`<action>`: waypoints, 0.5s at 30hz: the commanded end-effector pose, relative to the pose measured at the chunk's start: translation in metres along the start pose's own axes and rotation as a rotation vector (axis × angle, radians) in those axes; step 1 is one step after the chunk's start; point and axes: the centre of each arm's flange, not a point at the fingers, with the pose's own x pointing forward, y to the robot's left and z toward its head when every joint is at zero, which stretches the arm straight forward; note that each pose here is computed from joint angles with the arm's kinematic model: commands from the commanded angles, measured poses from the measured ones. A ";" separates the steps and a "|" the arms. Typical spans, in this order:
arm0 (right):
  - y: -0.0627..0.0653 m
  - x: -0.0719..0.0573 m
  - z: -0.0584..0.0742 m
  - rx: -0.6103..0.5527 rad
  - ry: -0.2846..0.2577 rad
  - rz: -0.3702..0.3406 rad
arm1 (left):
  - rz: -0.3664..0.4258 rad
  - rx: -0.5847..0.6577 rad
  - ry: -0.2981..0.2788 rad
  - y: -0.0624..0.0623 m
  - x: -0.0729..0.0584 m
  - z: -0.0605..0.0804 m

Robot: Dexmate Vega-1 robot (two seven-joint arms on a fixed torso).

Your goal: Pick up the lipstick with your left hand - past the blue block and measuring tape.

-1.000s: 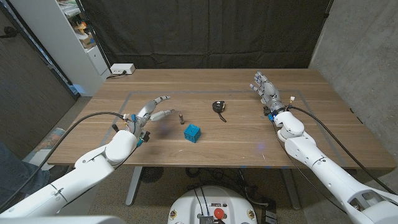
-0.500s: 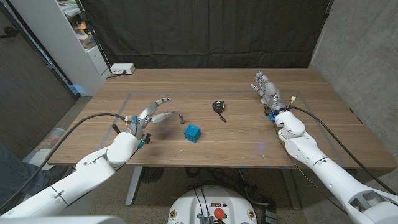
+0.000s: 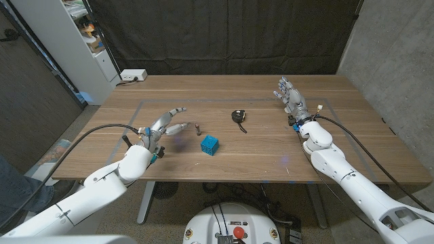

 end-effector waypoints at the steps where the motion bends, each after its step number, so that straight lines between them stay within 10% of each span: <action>1: 0.001 0.001 0.001 -0.005 -0.001 0.003 | 0.009 0.010 0.013 -0.004 -0.001 -0.004; 15: -0.001 -0.001 0.002 -0.007 0.000 -0.003 | -0.009 -0.026 0.012 -0.018 0.005 -0.008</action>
